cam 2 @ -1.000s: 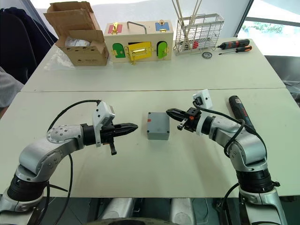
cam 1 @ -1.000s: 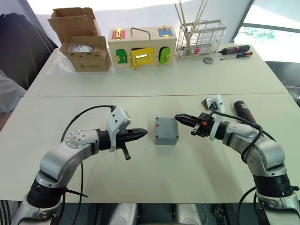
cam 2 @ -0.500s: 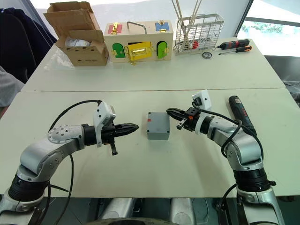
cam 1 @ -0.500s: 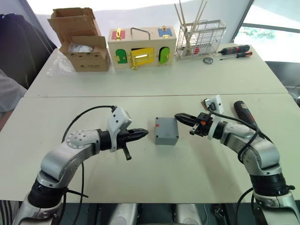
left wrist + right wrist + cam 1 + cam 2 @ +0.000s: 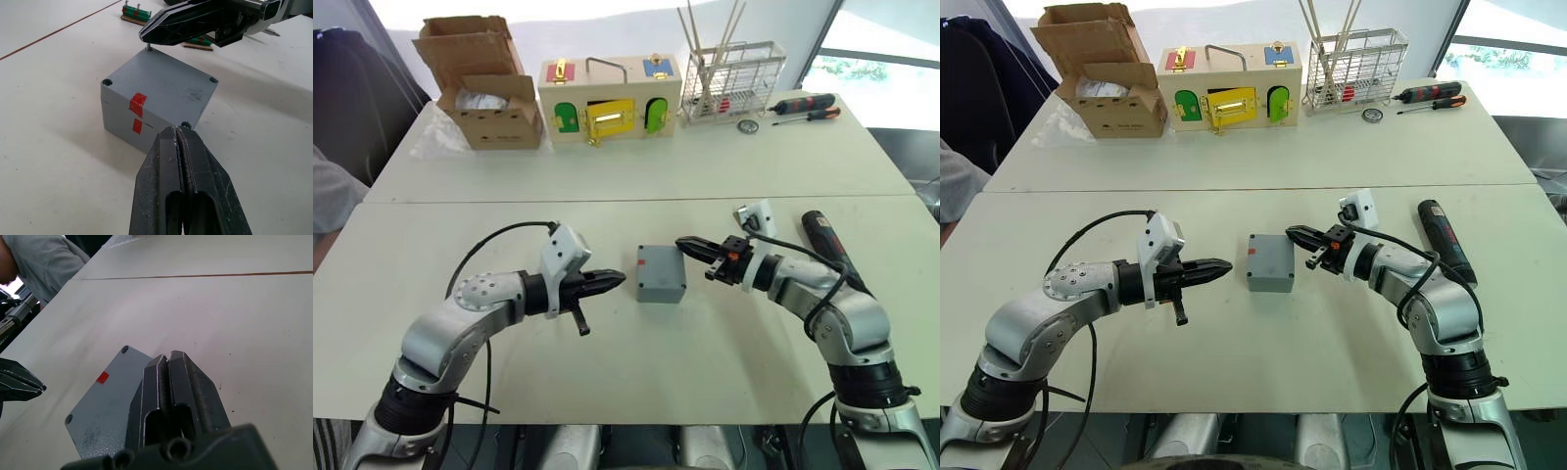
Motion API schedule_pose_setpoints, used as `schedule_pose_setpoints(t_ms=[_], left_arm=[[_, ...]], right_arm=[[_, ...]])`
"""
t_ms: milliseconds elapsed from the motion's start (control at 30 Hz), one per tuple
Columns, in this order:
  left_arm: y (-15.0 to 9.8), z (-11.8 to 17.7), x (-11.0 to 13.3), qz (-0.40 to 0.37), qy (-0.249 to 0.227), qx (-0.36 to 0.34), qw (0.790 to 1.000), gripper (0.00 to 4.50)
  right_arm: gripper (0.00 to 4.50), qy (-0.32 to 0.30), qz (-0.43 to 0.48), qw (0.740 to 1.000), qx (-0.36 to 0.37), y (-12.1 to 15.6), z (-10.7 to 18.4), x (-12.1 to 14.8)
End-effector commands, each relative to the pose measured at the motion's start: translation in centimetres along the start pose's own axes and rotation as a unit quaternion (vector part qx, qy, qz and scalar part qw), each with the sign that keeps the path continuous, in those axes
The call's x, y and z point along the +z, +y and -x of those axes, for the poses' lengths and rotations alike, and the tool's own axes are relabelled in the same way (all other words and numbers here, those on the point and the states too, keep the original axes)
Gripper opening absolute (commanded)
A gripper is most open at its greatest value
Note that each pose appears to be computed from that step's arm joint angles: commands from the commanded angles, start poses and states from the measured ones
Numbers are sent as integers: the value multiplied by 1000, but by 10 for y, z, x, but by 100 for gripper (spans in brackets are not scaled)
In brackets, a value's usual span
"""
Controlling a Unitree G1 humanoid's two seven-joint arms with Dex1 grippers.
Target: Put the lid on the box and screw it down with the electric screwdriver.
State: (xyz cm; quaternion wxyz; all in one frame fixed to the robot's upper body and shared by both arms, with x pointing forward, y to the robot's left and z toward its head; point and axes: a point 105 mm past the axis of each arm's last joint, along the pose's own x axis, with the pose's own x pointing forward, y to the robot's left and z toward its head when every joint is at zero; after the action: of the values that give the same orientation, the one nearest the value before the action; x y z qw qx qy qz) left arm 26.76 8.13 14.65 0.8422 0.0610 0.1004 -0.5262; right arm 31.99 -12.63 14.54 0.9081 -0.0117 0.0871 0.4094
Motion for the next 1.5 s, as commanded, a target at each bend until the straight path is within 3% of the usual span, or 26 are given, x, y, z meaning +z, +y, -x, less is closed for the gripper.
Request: schedule_pose_setpoints(t_ms=[33,133,300,400,533,667,800,933,1133,1500], left_arm=[[-3,-1,8,-19,-11,-7,1000,0],[-3,-1,8,-20,-12,-9,1000,0],[-4,-3,9,-21,-13,-14,1000,0],[-4,-6,11,-27,-16,-19,999,0],[-11,-11,29,-44,-42,-53,997,0],[-34,-21,43,-67,-61,-117,989,0],[-52,-32,47,-85,-68,-162,981,0],[-64,-42,45,-102,-64,-186,975,0],[-67,-51,37,-98,-70,-178,977,0],[-69,-55,31,-85,-73,-146,983,0]], right_arm=[[6,3,15,1000,9,4,2,2],[90,18,29,999,15,7,2,-2],[346,25,43,999,14,5,8,2],[448,21,61,998,-9,-5,18,13],[448,9,78,994,-70,-34,57,56],[448,95,114,969,-199,-92,112,77],[448,182,81,950,-242,-119,153,79],[448,302,-32,917,-257,-124,189,55],[448,379,-106,894,-216,-128,200,26],[448,461,-125,859,-182,-149,179,-9]])
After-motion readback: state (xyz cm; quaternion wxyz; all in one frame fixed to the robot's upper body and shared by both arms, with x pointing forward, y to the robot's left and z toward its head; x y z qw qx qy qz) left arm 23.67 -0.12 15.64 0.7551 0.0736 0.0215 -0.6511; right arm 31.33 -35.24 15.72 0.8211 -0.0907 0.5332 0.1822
